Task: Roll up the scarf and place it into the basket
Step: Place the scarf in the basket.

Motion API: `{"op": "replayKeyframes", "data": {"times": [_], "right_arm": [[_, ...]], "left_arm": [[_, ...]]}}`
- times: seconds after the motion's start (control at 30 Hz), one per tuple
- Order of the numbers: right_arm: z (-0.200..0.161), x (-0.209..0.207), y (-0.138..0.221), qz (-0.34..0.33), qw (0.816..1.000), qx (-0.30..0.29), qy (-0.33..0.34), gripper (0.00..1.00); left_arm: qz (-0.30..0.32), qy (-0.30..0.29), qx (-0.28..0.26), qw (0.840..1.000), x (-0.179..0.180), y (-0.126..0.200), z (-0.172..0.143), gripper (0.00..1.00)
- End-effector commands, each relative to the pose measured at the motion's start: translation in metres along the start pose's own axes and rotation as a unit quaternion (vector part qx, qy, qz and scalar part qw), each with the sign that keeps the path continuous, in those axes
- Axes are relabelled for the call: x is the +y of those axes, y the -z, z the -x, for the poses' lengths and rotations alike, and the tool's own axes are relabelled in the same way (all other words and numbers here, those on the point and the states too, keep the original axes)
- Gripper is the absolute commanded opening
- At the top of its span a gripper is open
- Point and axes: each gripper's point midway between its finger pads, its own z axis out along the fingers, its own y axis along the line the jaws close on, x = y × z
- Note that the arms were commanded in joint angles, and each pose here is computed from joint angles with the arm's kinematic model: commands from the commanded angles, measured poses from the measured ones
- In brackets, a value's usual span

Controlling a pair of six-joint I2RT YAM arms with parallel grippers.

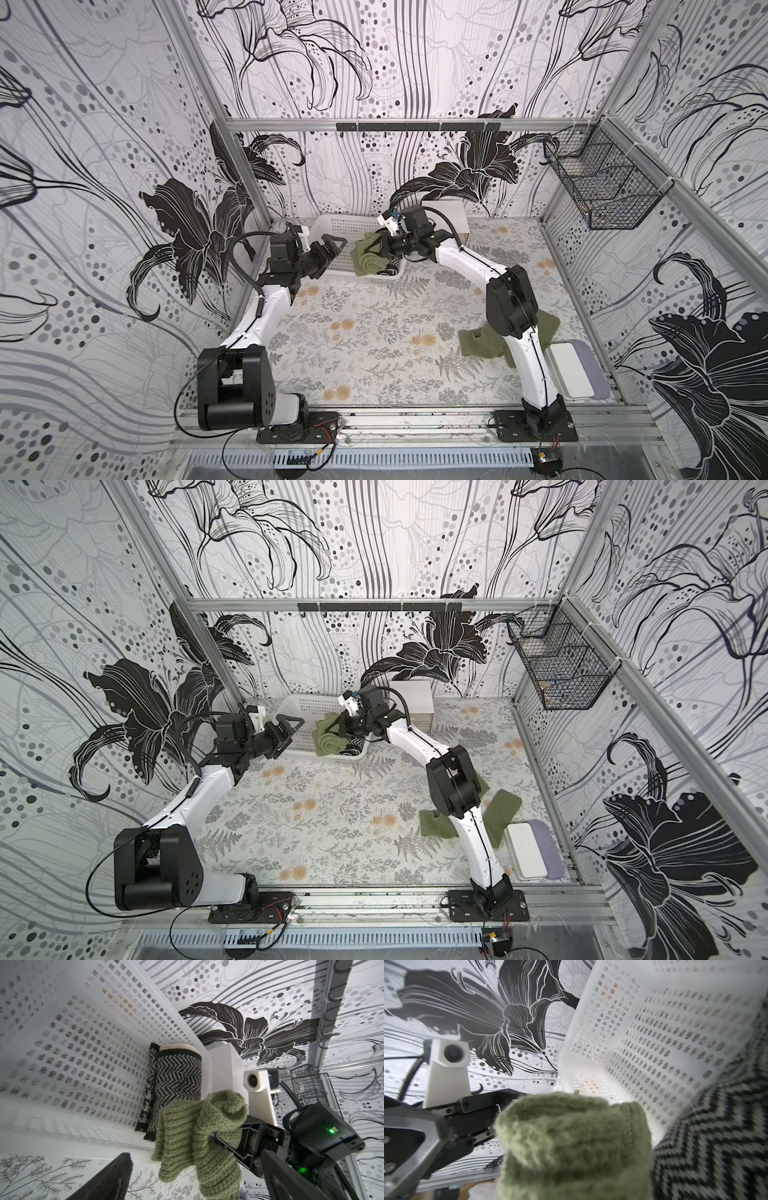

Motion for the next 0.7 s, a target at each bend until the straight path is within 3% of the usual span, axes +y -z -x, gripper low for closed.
{"op": "replayKeyframes", "data": {"times": [0.0,0.23,0.33,0.67], "right_arm": [[0.022,0.070,0.039,0.092,0.995,-0.034,0.026,0.00],[0.020,0.105,0.072,0.138,0.989,-0.046,0.031,0.00],[0.013,0.108,0.078,0.143,0.988,-0.047,0.028,0.00],[0.004,0.113,0.087,0.143,0.988,-0.051,0.035,0.00]], "left_arm": [[-0.071,-0.035,-0.016,0.997,-0.034,0.012,0.009,0.99],[-0.155,-0.023,0.003,0.988,-0.052,0.010,0.005,0.99],[-0.158,-0.016,0.012,0.987,-0.053,0.007,0.003,0.99],[-0.256,-0.040,0.086,0.962,-0.119,0.002,-0.035,0.99]]}}
